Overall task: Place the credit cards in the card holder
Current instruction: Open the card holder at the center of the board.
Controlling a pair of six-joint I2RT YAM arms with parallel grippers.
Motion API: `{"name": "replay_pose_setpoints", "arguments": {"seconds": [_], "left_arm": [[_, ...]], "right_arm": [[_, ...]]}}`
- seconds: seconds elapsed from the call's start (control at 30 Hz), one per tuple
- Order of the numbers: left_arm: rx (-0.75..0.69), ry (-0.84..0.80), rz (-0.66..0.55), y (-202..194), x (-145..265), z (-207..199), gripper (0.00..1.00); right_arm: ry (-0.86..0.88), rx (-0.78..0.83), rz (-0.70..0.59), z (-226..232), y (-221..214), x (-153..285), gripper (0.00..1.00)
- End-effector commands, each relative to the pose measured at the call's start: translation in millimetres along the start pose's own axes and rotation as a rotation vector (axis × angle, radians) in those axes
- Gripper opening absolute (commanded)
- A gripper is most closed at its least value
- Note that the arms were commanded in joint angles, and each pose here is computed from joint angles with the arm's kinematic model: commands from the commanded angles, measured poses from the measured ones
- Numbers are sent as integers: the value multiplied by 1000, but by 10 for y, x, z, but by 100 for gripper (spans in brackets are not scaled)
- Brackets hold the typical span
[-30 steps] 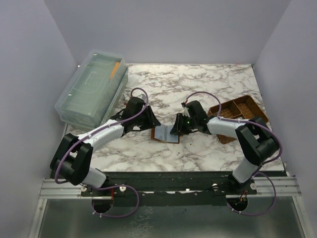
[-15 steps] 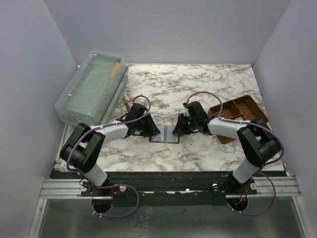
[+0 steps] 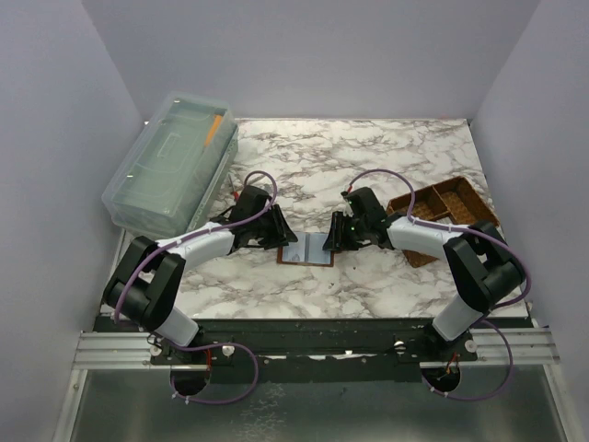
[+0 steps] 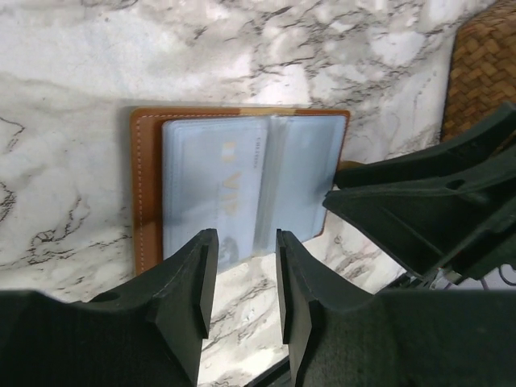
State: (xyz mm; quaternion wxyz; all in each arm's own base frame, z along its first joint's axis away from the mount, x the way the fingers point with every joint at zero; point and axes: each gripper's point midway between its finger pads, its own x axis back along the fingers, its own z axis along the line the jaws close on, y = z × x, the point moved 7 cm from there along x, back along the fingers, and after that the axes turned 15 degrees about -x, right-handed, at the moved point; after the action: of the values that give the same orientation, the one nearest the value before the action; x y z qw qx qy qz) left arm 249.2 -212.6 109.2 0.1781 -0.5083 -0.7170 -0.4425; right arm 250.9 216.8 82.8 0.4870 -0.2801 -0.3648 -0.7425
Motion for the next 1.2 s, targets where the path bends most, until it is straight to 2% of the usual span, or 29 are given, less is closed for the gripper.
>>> {"name": "replay_pose_setpoints", "arguments": {"seconds": [0.0,0.1,0.23,0.43,0.6,0.73,0.9,1.17], "left_arm": [[-50,-51,-43,159,169,-156,41],[-55,-68,-39,164,180,-181,41],[-61,-86,-35,183,183,-212,41],[-67,-105,-35,202,188,-249,41],[-72,-121,-35,213,206,-277,44],[-82,-133,-48,244,242,-316,45],[-78,-126,-25,198,181,-275,45],[-55,-108,6,84,69,-184,45]], "right_arm": [[-2,31,-7,65,42,101,43],[31,39,-11,130,57,147,46],[65,35,8,171,44,128,46],[101,15,28,204,10,85,31],[75,22,9,184,12,122,33],[130,28,29,237,-8,108,33],[139,23,38,243,-10,53,23],[115,1,76,143,-60,-143,23]]}}
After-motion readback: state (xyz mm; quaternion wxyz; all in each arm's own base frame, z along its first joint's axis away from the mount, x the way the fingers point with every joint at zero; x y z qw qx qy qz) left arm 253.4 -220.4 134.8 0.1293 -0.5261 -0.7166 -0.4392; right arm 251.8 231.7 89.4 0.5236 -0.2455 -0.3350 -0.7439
